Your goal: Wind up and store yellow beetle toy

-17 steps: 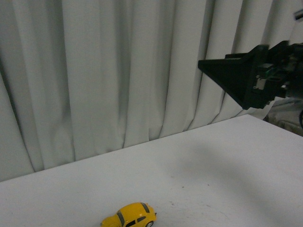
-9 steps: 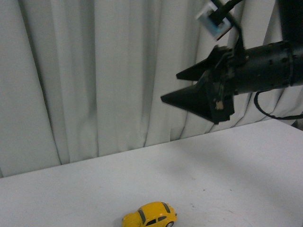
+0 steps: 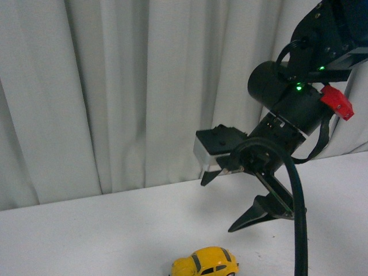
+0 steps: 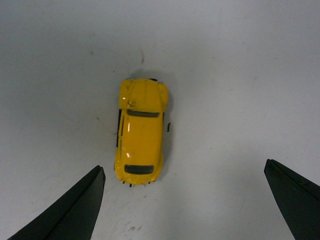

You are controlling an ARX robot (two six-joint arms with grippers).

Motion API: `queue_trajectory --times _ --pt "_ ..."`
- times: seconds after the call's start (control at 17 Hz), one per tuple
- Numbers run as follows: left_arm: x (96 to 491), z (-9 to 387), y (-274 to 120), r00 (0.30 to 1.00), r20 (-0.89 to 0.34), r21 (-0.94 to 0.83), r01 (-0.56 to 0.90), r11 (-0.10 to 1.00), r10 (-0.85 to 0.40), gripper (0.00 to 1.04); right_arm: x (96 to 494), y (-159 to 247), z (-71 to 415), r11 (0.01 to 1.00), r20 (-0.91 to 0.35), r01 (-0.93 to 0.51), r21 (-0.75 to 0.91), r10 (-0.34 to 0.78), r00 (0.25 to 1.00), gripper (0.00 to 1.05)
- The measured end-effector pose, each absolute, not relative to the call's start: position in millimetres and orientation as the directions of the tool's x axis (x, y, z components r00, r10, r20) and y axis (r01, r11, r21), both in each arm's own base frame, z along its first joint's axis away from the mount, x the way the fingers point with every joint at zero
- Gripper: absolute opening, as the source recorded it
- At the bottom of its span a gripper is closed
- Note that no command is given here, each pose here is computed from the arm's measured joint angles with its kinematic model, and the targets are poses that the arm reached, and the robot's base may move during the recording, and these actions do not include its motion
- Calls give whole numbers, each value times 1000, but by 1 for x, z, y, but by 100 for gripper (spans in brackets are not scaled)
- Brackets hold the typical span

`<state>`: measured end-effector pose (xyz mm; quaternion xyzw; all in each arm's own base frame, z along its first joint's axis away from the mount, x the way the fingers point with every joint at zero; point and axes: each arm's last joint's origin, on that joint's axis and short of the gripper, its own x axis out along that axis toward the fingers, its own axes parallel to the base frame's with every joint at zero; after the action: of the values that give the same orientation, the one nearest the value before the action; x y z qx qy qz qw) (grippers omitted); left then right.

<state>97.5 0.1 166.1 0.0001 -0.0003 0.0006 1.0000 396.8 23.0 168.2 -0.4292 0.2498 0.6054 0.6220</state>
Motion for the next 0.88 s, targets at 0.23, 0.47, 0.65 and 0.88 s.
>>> queue_trajectory --times 0.23,0.47,0.65,0.88 --pt "97 166 0 1000 1 0 -1 1000 1 98 403 43 141 -201 -881 -964 -174 468 62 98" --pt "97 166 0 1000 1 0 -1 1000 1 98 403 52 115 -128 -912 -985 -117 406 55 98" --pt "97 166 0 1000 1 0 -2 1000 2 98 401 54 102 -72 -919 -993 -91 390 56 98" --pt "97 166 0 1000 1 0 -2 1000 2 98 394 69 94 -67 -922 -995 -81 383 49 98"
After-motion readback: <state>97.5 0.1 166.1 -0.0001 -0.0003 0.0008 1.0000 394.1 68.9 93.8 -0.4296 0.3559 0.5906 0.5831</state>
